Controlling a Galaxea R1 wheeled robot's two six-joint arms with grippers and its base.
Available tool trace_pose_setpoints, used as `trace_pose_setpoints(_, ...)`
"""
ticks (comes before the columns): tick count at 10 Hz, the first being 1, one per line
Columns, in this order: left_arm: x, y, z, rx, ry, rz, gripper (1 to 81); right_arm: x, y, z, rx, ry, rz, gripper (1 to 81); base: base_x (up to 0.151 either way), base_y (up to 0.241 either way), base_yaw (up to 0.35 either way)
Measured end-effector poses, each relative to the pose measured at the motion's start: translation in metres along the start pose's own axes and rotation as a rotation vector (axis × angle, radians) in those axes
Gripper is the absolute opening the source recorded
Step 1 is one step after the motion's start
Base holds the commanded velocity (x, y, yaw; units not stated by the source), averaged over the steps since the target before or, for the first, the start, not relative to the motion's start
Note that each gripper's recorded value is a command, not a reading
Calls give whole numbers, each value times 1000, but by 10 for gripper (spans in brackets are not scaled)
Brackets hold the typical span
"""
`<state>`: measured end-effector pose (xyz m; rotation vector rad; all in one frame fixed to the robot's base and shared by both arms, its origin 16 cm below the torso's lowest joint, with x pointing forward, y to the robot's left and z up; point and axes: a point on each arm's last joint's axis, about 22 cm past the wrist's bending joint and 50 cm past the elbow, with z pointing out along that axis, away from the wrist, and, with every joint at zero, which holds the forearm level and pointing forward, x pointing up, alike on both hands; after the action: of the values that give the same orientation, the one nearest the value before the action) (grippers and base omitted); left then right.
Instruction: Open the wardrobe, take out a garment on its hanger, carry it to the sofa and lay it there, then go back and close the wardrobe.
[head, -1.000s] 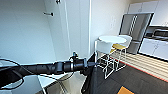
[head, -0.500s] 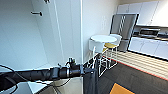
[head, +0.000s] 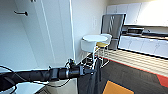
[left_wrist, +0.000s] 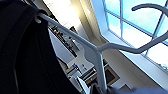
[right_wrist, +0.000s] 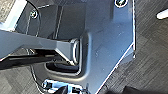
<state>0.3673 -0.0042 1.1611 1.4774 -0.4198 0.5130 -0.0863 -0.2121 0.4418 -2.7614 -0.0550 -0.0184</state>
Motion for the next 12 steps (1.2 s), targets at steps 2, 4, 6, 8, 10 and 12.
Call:
trace_pose_setpoints(2,0,0,0,0,0,0,10,0,0,0,0,0,0,811,0,0,-235)
trace_pose_setpoints(4,-5,4,1,-7,-8,5,10,0,-2,1,2,0,0,811,0,0,-235)
trace_pose_setpoints(6,-19,5,1,-22,-23,3,10,0,-2,1,2,-1,0,811,0,0,-236)
trace_pose_setpoints(8,-22,5,0,-21,-25,4,10,1,-1,1,2,0,0,811,0,0,-236)
trace_pose_setpoints(10,-22,5,0,-20,-25,7,10,0,-2,1,2,-1,1,811,0,0,-236)
trace_pose_setpoints(12,-22,5,0,-22,-26,10,10,2,-3,1,4,2,0,811,0,0,-236)
